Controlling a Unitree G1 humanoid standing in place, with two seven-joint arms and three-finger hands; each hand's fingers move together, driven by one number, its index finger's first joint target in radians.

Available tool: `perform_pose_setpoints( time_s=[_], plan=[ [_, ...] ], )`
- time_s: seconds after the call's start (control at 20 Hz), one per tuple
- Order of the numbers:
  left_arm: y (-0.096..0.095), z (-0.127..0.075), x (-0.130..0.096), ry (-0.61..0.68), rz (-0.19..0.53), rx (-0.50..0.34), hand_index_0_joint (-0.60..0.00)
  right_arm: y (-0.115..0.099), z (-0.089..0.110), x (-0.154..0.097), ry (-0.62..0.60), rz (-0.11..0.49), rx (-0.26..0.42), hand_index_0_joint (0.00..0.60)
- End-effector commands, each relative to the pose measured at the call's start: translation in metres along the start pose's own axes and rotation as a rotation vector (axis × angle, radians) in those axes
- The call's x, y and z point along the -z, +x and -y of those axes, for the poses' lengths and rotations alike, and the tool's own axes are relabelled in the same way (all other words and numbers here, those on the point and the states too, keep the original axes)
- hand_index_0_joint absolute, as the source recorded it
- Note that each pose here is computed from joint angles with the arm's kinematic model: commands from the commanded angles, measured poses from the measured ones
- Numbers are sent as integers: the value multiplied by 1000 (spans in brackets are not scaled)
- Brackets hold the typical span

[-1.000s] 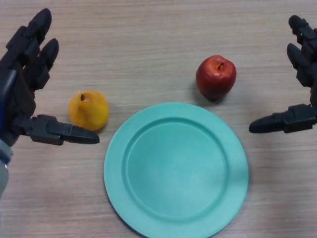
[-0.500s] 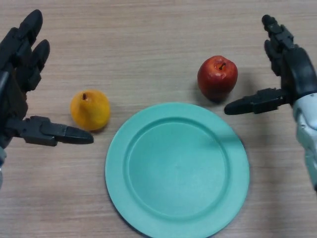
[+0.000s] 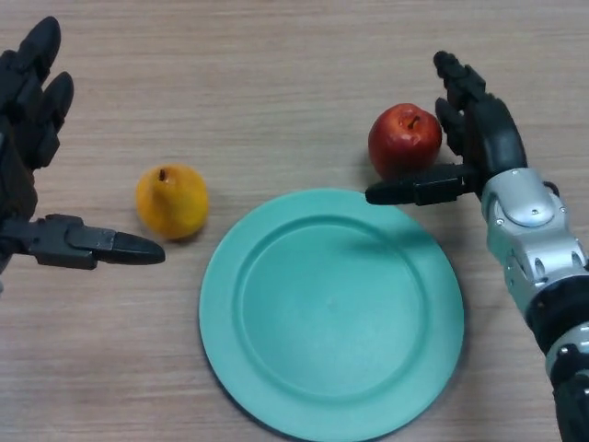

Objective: Pick up the red apple and place it on the plate

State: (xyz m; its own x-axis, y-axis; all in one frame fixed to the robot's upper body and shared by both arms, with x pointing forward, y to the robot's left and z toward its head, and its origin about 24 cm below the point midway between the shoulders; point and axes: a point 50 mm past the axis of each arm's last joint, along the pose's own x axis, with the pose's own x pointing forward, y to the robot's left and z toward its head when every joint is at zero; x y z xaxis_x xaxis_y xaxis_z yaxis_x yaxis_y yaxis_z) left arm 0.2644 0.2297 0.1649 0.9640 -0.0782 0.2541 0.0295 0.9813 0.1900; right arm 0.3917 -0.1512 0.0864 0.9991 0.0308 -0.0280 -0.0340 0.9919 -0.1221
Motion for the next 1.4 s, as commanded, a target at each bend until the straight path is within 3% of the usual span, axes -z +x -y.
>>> perform_pose_setpoints(
  time_s=[0.05, 0.1, 0.3, 0.45, 0.6, 0.75, 0.95, 1.15, 1.3, 1.4],
  plan=[
    [-2, -20, -37, 72, 228, -61, 0, 15, 2, -63, 100, 238, 121, 544],
    [-2, -23, -36, 66, 217, -62, 0, 17, 0, -63, 118, 217, 146, 600],
    [0, -22, -23, 76, 174, -52, 0, 17, -1, -67, 193, 231, 145, 600],
    [4, -20, -18, 98, 183, -54, 0, 17, 4, -70, 172, 260, 162, 600],
    [6, -17, -16, 107, 148, -21, 0, 18, 8, -77, 158, 288, 169, 600],
    [6, -15, -20, 114, 164, -20, 0, 18, 12, -89, 159, 345, 177, 600],
    [3, -15, -27, 128, 228, -53, 0, 18, 14, -93, 132, 364, 175, 600],
    [0, -10, -27, 147, 199, -28, 0, 17, 15, -96, 112, 383, 176, 600],
    [-1, -10, -30, 158, 221, -35, 0, 15, 16, -96, 59, 400, 205, 600],
    [-1, -10, -33, 157, 237, -37, 0, 15, 12, -97, -6, 380, 153, 600]
  ],
)
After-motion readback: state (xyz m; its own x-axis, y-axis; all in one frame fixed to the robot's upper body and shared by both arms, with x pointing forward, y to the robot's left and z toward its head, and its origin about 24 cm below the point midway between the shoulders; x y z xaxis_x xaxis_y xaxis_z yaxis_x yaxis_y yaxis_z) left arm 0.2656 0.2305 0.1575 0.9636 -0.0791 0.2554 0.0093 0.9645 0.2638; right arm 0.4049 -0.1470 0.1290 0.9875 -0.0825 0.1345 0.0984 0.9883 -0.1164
